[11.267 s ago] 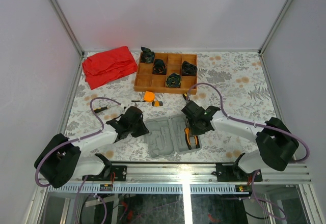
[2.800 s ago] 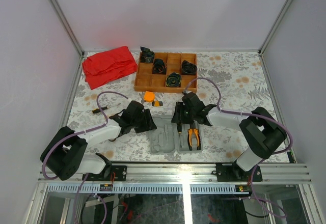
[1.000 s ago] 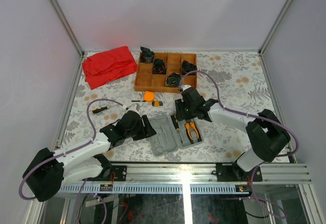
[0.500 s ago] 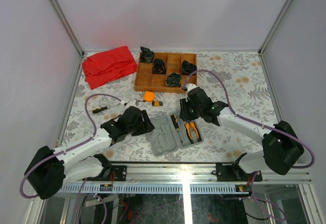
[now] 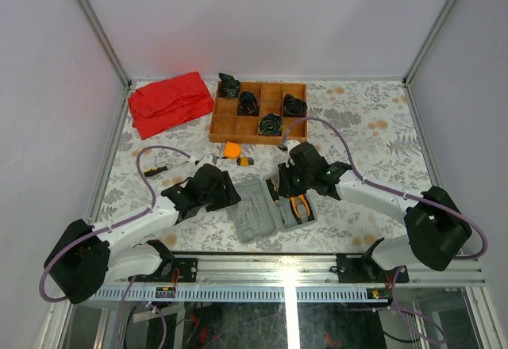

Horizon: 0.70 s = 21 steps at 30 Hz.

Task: Sort the tools into containers
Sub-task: Place the screwdriver in the storage box, then adjust the screwdriver in the storage box.

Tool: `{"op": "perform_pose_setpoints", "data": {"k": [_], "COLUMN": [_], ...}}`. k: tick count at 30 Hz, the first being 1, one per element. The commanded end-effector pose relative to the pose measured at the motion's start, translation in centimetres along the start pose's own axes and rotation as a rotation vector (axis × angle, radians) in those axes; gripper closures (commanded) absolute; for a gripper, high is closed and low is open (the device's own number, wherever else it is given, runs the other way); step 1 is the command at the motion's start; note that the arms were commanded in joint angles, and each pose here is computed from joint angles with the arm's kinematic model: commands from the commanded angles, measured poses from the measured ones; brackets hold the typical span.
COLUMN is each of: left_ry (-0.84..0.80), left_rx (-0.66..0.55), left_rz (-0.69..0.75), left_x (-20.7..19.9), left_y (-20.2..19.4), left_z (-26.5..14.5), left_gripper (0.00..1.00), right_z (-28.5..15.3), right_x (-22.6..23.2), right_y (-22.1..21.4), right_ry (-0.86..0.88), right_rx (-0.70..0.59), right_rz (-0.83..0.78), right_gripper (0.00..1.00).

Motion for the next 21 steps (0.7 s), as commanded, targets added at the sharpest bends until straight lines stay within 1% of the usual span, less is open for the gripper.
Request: {"op": "perform_pose_setpoints", "data": {"k": [1, 6, 14, 21], "left_ry": [0.033, 0.053, 0.063, 0.08], "left_rx": [-0.066, -0.063, -0.04, -0.024], "left_rz": [-0.032, -0.047, -0.027, -0.021], "left_x": [0.8, 1.3, 0.9, 1.4], "left_y": [1.3, 1.6, 2.1, 1.7], "left_z": [0.0, 0.5, 1.9, 2.6], "left_gripper": [0.43, 0.44, 0.49, 0.53], "right_z": [0.5, 0.9, 1.6, 2.3], "right_x": [1.3, 1.7, 1.7, 1.8], "right_y": [0.0, 0.2, 0.6, 0.3], "right_ry": [0.054, 0.06, 0.036, 0.034], "right_rx": [0.005, 0.005, 0.014, 0.035], "right_rz": [-0.026, -0.032, -0.028, -0.038], "right_gripper": [0.73, 0.77, 0.83, 0.84]}}
Point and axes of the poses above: each gripper's point midway between its finger pads, its own z axis out along the fingers, its own x axis along the line the jaws close on, y = z × x, the point moved 3 cm from there along -z, back along the fingers, and after that the axes turned 5 degrees about z, right-handed, at the moved point
